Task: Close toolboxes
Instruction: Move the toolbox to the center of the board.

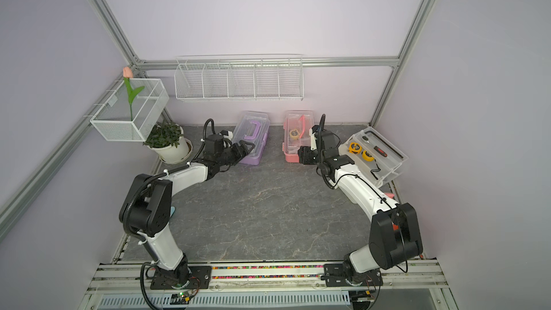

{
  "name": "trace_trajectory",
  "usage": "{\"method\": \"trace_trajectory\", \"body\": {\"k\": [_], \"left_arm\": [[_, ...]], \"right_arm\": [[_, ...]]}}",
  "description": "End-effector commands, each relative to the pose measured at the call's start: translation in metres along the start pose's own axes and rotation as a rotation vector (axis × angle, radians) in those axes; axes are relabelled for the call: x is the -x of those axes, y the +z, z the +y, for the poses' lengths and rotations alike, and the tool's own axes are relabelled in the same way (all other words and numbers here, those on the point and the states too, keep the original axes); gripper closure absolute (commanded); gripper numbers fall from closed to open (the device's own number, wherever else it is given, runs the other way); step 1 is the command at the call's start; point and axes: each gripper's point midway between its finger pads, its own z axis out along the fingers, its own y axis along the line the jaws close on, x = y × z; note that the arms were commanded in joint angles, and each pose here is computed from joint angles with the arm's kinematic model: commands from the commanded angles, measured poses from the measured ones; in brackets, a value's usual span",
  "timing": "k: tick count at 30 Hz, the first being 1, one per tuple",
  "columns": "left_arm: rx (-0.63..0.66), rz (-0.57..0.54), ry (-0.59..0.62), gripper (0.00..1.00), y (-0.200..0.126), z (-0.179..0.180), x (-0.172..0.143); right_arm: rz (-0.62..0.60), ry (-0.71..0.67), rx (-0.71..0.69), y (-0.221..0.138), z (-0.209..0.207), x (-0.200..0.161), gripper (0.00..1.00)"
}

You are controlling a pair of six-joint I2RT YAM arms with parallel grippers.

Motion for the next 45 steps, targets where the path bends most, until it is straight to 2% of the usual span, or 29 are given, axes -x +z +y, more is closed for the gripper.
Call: {"method": "trace_trajectory", "body": {"k": [1,4,5,7,16,23,29,35,37,42,45], "left_arm": [[-0.099,-0.042,0.037,0.16,0.017,-0.025,0.028],[-0.115,0.000,0.052,0.15,0.030,-0.030,0.031],[-0.118,0.012,0.059,0.09,0.031,-0.031,0.031],[-0.115,0.030,0.077,0.07,0.026,-0.034,0.027],[-0.043,0.084,0.117,0.07,-0.029,-0.022,-0.022],[0.007,0.102,0.138,0.06,-0.054,-0.012,-0.040],[-0.008,0.077,0.154,0.06,-0.060,-0.022,-0.032],[-0.018,0.057,0.165,0.06,-0.064,-0.029,-0.027],[-0.017,0.053,0.168,0.06,-0.066,-0.030,-0.026],[-0.021,0.056,0.169,0.06,-0.068,-0.030,-0.028],[-0.027,0.054,0.168,0.06,-0.071,-0.031,-0.030]], "right_arm": [[0.171,-0.041,-0.108,-0.014,-0.032,-0.047,0.34],[0.213,-0.034,-0.150,-0.014,-0.051,-0.055,0.33],[0.226,-0.028,-0.162,-0.013,-0.058,-0.057,0.33],[0.264,-0.015,-0.167,-0.007,-0.070,-0.061,0.33],[0.348,-0.067,-0.224,0.026,-0.108,-0.063,0.28],[0.355,-0.118,-0.269,0.034,-0.124,-0.058,0.27],[0.435,-0.093,-0.163,0.046,-0.109,-0.079,0.31],[0.438,-0.110,-0.043,0.042,-0.069,-0.090,0.33],[0.446,-0.134,0.010,0.037,-0.045,-0.098,0.34],[0.488,-0.097,0.127,0.025,-0.002,-0.132,0.35],[0.521,-0.086,0.143,0.019,0.013,-0.156,0.35]]}}
